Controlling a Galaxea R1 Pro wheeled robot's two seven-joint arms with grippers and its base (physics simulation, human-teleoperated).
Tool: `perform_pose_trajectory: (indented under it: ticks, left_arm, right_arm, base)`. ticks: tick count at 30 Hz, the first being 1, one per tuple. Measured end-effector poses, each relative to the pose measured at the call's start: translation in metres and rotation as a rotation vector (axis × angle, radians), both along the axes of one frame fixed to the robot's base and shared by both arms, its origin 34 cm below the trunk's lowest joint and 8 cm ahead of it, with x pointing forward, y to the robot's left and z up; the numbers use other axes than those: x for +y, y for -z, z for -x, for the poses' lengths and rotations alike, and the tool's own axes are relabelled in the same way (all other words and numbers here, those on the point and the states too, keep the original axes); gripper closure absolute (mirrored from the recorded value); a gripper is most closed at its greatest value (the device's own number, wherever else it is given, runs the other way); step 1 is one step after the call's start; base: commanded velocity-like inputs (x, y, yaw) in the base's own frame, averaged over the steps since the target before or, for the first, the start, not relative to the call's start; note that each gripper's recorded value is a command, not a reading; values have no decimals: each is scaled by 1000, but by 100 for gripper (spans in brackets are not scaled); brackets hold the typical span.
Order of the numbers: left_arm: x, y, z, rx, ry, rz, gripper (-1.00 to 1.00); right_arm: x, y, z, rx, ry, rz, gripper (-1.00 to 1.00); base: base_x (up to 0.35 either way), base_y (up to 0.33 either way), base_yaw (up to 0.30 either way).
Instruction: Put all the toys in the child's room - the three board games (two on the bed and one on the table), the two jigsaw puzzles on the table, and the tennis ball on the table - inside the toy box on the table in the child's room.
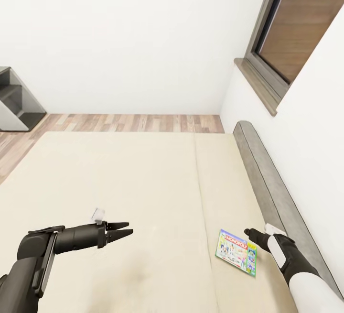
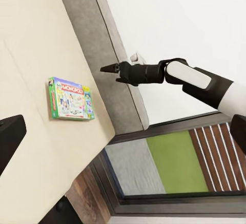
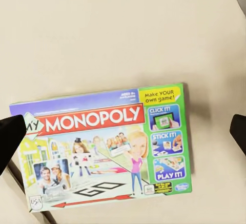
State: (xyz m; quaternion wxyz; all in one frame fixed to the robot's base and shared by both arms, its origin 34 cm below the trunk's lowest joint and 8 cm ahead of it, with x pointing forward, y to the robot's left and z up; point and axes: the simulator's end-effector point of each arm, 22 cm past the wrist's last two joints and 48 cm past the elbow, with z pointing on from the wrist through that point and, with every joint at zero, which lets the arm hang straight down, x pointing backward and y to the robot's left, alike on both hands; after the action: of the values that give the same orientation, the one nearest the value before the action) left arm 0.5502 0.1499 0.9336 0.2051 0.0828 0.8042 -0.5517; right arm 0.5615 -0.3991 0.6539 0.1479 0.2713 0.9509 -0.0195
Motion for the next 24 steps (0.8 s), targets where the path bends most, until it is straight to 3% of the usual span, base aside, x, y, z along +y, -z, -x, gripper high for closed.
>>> perform_pose_trajectory:
  ticks: [24]
  left_arm:
    - [1,14,2,32,-1,-2,-100]
  right_arm:
    - [3,15,11,31,0,-3,-100]
  base:
    - [0,0,0]
